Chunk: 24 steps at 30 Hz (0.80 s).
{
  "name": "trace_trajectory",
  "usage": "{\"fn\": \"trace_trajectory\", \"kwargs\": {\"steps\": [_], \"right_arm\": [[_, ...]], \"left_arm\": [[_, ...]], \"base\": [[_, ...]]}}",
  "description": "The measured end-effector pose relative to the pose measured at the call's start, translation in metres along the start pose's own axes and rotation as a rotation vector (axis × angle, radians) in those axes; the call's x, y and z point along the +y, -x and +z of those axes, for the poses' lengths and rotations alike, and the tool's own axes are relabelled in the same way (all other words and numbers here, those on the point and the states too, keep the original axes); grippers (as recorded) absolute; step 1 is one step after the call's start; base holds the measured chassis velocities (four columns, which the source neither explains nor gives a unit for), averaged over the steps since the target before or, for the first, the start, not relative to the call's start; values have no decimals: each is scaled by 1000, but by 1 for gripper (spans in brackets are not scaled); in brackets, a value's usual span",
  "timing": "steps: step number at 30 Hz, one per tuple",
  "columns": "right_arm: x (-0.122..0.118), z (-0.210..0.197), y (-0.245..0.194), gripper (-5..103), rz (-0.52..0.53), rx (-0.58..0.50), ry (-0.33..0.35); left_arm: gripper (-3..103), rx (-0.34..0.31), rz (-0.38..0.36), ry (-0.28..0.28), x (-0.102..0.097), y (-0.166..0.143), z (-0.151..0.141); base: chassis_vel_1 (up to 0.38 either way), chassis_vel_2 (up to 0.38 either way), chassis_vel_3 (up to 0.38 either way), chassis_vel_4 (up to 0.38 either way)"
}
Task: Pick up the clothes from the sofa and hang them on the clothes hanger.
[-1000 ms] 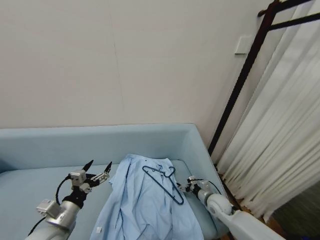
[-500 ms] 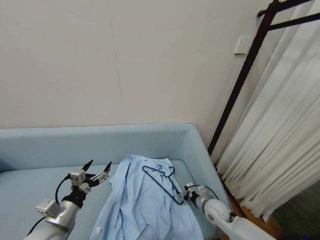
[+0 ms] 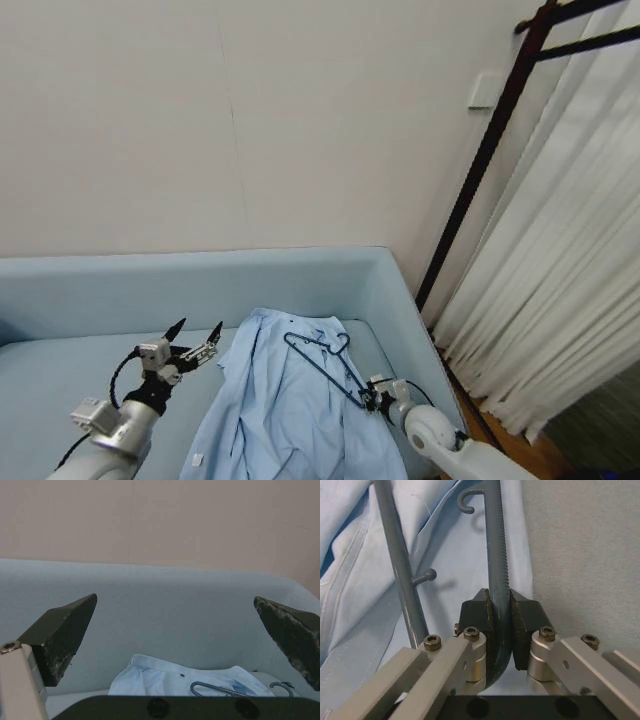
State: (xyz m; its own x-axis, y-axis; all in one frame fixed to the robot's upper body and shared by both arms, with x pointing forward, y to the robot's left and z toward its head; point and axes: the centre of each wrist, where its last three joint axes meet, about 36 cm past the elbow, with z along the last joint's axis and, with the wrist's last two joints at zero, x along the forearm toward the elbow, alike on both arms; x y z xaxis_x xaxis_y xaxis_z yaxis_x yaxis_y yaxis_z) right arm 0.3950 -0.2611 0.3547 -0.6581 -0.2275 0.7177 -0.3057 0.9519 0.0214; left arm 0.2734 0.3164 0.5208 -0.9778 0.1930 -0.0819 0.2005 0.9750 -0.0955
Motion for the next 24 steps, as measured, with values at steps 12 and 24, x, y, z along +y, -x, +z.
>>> {"fn": "trace_trajectory", "kwargs": {"steps": [12, 24], "right_arm": [[-7, -21, -22, 8, 23, -160, -189], [-45, -31, -16, 8, -41, -231, -415]], "left_arm": [[100, 3, -5, -5, 3, 2, 4], [100, 191, -84, -51, 77, 55, 38]], "base": [[0, 0, 0, 0], [0, 0, 0, 0]]}}
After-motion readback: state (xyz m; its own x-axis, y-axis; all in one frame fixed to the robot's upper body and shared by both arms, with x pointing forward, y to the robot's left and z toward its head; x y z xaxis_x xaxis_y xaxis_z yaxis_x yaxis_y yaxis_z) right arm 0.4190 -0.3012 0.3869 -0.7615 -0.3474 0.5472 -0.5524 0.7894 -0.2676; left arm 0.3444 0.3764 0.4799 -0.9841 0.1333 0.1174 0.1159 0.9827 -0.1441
